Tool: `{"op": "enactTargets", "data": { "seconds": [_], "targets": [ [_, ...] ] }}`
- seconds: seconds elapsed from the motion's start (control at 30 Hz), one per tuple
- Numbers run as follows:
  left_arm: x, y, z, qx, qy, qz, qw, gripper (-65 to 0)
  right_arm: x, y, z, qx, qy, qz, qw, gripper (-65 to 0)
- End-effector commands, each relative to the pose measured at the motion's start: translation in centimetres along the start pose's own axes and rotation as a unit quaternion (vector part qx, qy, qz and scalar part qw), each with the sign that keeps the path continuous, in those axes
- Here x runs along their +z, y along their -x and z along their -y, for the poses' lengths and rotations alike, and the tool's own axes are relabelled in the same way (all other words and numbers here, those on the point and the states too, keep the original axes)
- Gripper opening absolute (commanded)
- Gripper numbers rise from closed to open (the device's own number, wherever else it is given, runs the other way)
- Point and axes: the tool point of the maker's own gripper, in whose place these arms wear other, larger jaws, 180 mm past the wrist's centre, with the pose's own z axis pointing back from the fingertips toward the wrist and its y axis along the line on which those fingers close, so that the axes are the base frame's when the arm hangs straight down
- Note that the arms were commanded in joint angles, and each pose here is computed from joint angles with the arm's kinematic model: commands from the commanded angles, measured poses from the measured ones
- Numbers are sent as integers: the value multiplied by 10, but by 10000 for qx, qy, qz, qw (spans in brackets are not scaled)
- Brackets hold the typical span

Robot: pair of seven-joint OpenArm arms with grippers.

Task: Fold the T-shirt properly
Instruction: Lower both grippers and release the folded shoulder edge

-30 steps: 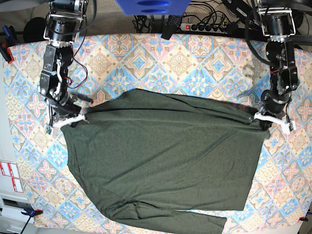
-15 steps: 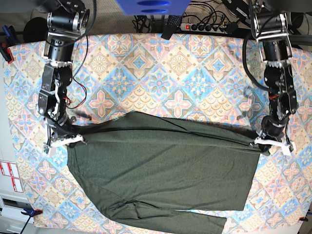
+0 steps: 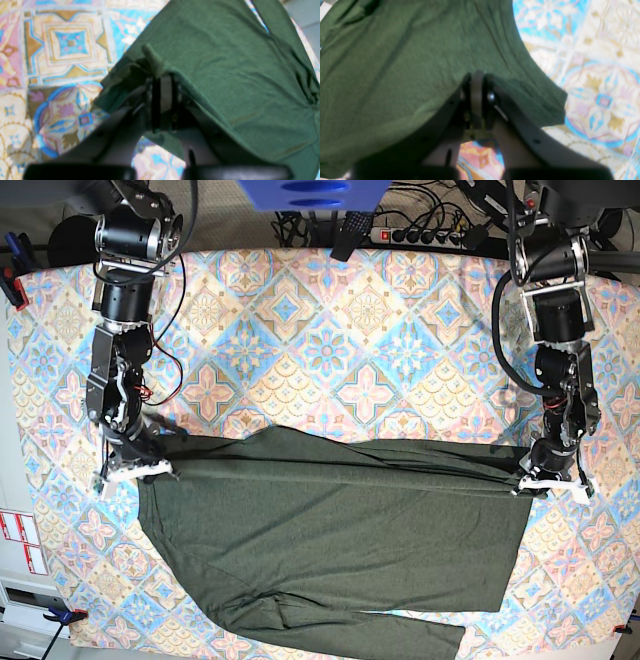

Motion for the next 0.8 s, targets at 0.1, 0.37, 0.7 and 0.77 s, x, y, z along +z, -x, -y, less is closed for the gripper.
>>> {"op": "enactTargets", "data": {
  "seconds": [0.1, 0.37, 0.7, 0.77],
  "targets": [
    [-12, -11, 14, -306, 48, 215, 9993, -650, -2, -24, -4, 4, -38, 284, 9996, -646],
    [-17, 7, 29, -661, 141, -91, 9977, -355, 3, -34, -9, 61, -103, 419, 9990, -474],
    [14, 6, -9, -336, 4, 28, 9994, -111, 24, -23, -4, 239, -114, 385, 9989, -425],
    [15, 11, -14, -332, -41, -20, 9994, -111, 24, -18, -1, 245, -93, 344, 9991, -425]
  ]
}}
